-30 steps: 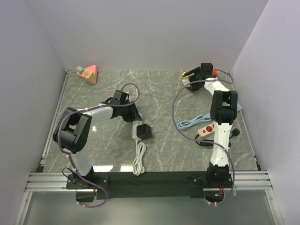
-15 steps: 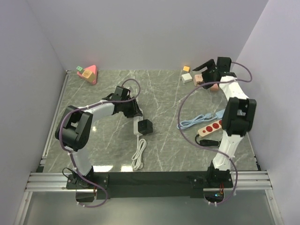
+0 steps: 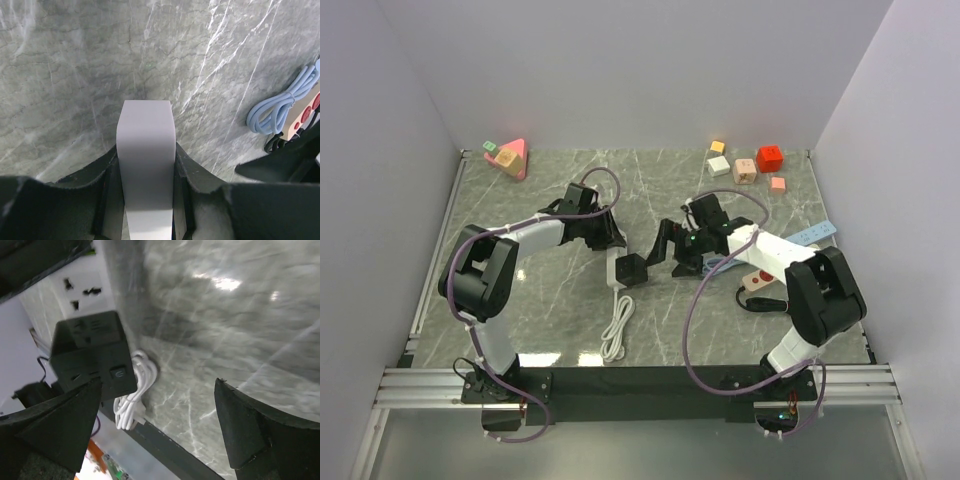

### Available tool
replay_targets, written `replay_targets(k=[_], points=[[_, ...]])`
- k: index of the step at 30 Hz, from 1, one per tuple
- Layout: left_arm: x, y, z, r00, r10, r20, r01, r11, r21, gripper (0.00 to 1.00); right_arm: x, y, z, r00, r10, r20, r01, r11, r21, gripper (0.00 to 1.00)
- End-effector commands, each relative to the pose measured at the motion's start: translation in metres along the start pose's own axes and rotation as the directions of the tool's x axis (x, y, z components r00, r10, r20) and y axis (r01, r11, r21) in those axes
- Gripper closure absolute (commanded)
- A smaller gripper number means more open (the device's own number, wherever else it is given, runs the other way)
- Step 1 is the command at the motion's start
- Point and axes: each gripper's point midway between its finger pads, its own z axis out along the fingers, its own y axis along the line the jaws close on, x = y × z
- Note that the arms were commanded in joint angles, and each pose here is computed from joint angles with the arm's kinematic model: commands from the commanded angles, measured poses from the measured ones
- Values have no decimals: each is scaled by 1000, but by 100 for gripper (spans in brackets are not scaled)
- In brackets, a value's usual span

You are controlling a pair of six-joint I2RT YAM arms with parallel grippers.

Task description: Pull the plug off the socket

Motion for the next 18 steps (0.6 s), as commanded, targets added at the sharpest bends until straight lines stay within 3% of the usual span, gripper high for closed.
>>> replay_targets(k=[1, 11, 18], points=[[-7, -24, -11, 1000, 0, 20, -1, 996, 94, 99, -9, 49, -9, 986, -142, 85, 151, 982, -115, 0], [-7, -37, -15, 1000, -1, 12, -1, 987, 158, 99, 12, 90, 7, 977, -214, 14, 211, 943, -256, 0], [-13, -66, -28, 1000, -7, 10, 4, 963, 271, 99, 18, 85, 40, 978, -199, -62, 176, 948, -266, 0]])
